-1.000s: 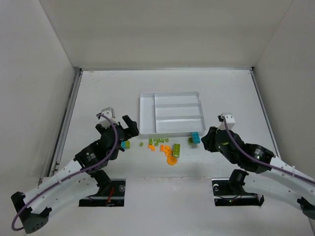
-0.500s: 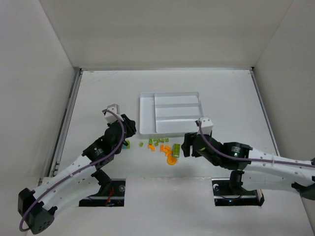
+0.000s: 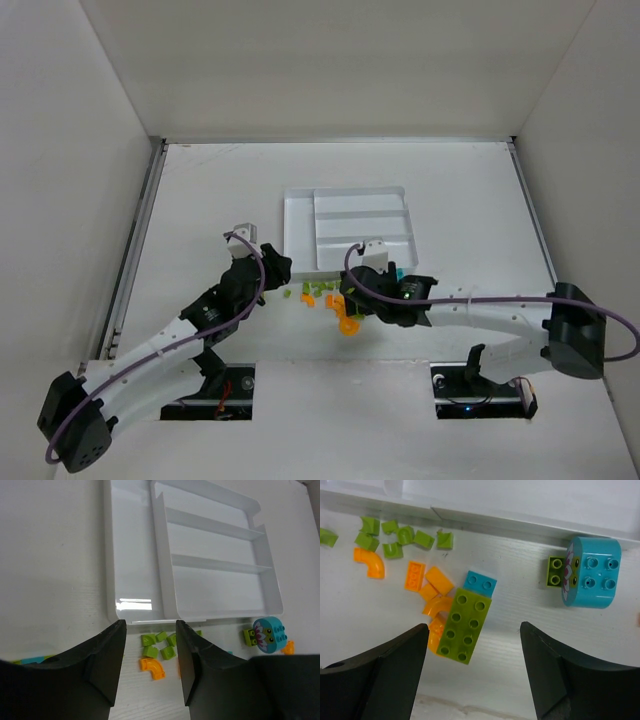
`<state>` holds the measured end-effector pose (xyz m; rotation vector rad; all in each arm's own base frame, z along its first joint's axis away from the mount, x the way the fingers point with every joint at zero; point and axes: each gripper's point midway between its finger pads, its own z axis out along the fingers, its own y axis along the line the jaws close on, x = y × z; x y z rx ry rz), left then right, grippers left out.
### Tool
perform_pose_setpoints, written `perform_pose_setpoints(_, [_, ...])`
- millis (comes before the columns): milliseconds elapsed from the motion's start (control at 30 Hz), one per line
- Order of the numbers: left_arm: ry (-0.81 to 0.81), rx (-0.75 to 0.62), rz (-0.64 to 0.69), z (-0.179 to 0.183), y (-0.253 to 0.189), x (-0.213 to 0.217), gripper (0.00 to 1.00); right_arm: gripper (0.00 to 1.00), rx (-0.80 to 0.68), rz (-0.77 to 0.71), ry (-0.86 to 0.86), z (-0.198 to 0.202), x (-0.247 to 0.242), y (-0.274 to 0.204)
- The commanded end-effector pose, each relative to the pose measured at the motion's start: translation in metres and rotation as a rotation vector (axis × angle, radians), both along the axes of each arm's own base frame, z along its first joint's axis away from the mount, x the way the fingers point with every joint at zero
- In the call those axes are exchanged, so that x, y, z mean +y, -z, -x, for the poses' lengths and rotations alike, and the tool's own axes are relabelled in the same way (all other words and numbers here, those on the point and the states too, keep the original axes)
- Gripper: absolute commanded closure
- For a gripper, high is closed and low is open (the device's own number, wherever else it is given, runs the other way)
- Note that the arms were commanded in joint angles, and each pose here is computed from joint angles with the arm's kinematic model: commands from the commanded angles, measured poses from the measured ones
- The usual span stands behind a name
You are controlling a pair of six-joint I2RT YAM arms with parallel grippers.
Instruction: Sort the legos into containers by color
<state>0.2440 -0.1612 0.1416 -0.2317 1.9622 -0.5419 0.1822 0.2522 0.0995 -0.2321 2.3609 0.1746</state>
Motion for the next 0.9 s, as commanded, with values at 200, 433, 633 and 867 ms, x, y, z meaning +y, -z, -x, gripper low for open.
perform_pose_setpoints(200, [0.040,-0.038,0.044,-0.005,-0.005,-0.021,0.57,0.30,0.028,-0.079,0.036,-0.028,0.028,0.005])
perform_pose_setpoints(433, [0.046,-0.049,0.044,-0.005,-0.009,-0.021,0.57,0.36,0.077,-0.068,0.045,-0.028,0.027,0.019])
perform_pose_setpoints(633, [0.036,-0.058,0.059,-0.004,-0.013,-0.017,0.57,0.41,0.137,-0.089,0.039,-0.023,0.026,0.033])
perform_pose_setpoints(867, [0.032,-0.048,0.071,0.001,-0.008,-0.014,0.57,0.50,0.169,-0.106,0.039,-0.022,0.022,0.043])
